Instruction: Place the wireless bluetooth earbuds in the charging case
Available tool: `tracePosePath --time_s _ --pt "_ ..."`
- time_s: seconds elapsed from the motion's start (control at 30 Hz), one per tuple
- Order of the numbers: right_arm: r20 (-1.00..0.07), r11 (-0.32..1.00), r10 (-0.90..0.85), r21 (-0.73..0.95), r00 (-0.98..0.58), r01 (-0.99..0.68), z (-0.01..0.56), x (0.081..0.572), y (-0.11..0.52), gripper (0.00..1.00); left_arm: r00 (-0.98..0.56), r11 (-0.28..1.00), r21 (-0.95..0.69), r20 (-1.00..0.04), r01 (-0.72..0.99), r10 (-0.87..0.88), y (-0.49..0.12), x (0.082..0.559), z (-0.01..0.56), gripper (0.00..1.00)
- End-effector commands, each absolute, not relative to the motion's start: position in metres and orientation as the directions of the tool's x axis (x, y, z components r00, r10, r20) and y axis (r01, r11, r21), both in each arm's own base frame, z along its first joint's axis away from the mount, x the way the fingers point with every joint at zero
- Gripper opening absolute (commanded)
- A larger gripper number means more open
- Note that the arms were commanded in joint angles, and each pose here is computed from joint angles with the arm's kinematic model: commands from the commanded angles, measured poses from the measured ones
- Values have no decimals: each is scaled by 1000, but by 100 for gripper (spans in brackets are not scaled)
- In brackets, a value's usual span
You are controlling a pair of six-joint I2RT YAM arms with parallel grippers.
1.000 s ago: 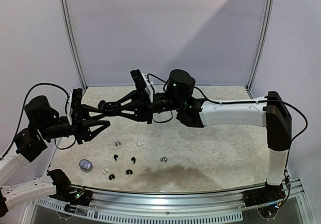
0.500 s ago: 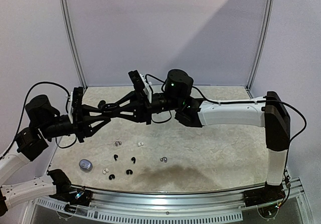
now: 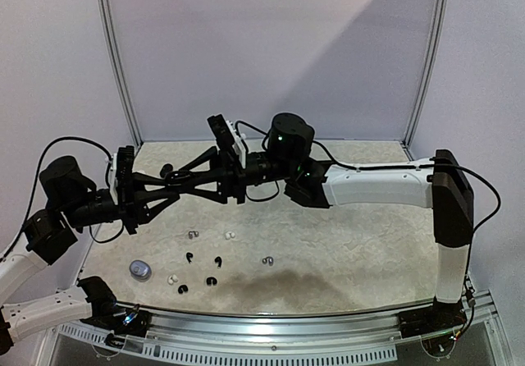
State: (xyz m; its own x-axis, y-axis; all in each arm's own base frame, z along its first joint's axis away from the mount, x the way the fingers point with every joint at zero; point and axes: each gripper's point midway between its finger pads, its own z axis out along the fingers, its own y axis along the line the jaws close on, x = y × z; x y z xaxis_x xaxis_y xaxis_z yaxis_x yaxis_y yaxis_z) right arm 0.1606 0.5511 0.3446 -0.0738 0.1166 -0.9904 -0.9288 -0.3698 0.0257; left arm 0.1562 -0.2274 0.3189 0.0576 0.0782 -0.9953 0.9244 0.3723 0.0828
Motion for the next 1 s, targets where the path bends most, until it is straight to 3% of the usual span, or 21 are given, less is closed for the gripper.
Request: tracePosePath --time_s 0.0,0.07,0.17,0.63,0.8,0.97 --pt "-990 -312 89 75 -107 -947 332 174 561 55 151 348 201 -974 916 167 -225 152 307 0" --pt "-990 -314 93 76 -110 -946 335 173 561 60 164 352 226 -967 908 197 -224 153 301 0" --pt "-990 -304 85 86 -116 -949 334 174 562 61 187 341 254 -958 905 219 -223 153 297 0" --pt "-988 -186 -37 157 -153 -970 317 197 577 44 240 287 336 -916 897 323 -220 146 273 0" --pt "-985 -184 -63 167 -158 -969 307 198 579 44 216 313 296 -940 902 264 -220 144 285 0" --pt "-982 -173 -77 182 -171 -968 316 200 580 45 24 353 93 -981 931 195 -219 143 272 0"
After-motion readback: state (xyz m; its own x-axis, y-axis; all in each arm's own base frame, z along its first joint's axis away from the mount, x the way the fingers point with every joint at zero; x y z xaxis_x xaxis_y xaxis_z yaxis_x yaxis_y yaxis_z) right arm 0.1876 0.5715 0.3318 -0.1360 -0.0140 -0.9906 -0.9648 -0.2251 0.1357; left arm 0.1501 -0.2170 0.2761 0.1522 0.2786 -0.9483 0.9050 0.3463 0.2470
